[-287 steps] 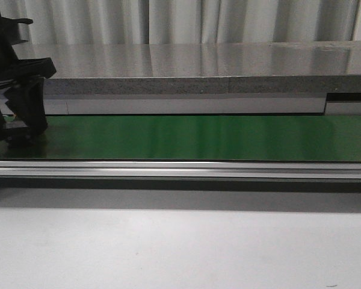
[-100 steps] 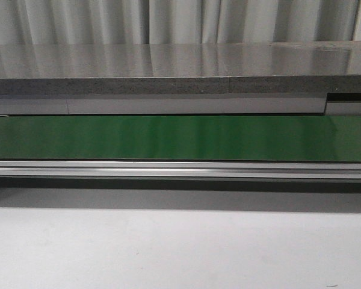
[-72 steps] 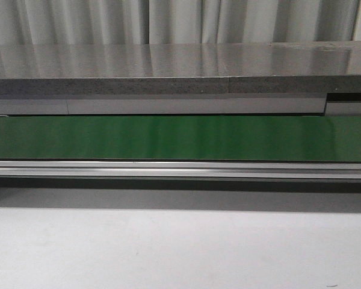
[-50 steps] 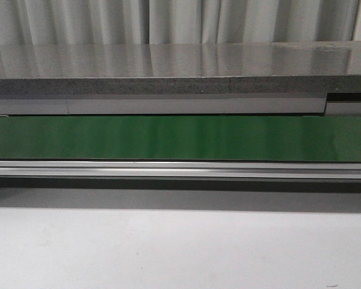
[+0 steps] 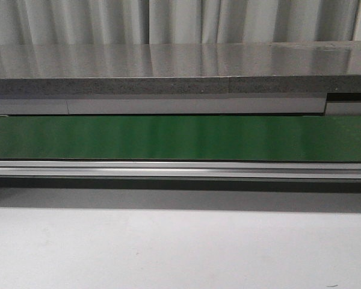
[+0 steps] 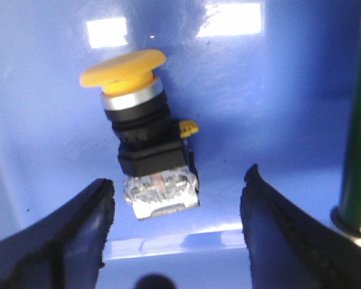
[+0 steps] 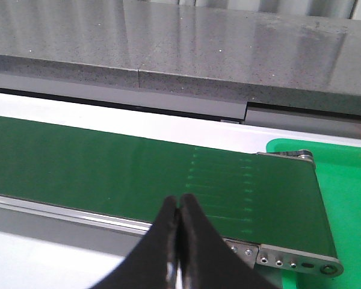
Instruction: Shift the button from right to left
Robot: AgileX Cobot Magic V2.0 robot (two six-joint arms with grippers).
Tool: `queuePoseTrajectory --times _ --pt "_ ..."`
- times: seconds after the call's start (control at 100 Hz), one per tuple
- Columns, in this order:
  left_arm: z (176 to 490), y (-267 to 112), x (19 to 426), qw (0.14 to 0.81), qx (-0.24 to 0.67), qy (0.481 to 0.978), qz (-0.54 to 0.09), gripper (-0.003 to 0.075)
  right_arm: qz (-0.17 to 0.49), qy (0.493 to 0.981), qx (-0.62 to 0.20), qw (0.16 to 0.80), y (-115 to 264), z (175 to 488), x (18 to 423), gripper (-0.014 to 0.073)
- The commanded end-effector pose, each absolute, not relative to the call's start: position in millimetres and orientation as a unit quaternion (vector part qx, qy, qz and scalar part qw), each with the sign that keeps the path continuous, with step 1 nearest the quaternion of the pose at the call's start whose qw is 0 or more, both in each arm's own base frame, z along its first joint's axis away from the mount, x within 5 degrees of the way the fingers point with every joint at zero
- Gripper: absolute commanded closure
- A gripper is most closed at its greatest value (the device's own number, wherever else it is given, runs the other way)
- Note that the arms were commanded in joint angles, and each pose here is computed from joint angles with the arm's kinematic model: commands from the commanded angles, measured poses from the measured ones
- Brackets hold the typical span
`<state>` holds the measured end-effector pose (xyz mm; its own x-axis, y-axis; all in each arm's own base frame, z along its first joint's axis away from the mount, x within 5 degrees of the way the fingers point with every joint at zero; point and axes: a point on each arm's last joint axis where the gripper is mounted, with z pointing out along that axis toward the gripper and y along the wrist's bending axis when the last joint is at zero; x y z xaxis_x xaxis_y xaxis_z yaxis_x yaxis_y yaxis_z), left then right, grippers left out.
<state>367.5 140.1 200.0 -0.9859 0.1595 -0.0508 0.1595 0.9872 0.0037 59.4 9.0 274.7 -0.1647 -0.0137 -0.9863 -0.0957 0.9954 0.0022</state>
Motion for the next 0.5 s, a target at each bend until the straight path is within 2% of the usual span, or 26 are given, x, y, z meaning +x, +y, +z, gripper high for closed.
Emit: queuePoseTrajectory --times 0.0,0.17,0.49 --pt "244 138 360 0.07 0.073 0.995 0.017 0.038 0.029 0.731 -0.028 0.681 8 289 60 0.0661" --pt "286 123 349 0.141 0.036 0.989 -0.015 0.0737 0.029 0.731 -0.028 0.681 8 289 60 0.0661" --pt "372 79 318 0.303 0.02 0.945 -0.117 0.0741 0.029 0.732 -0.029 0.68 8 289 60 0.0661"
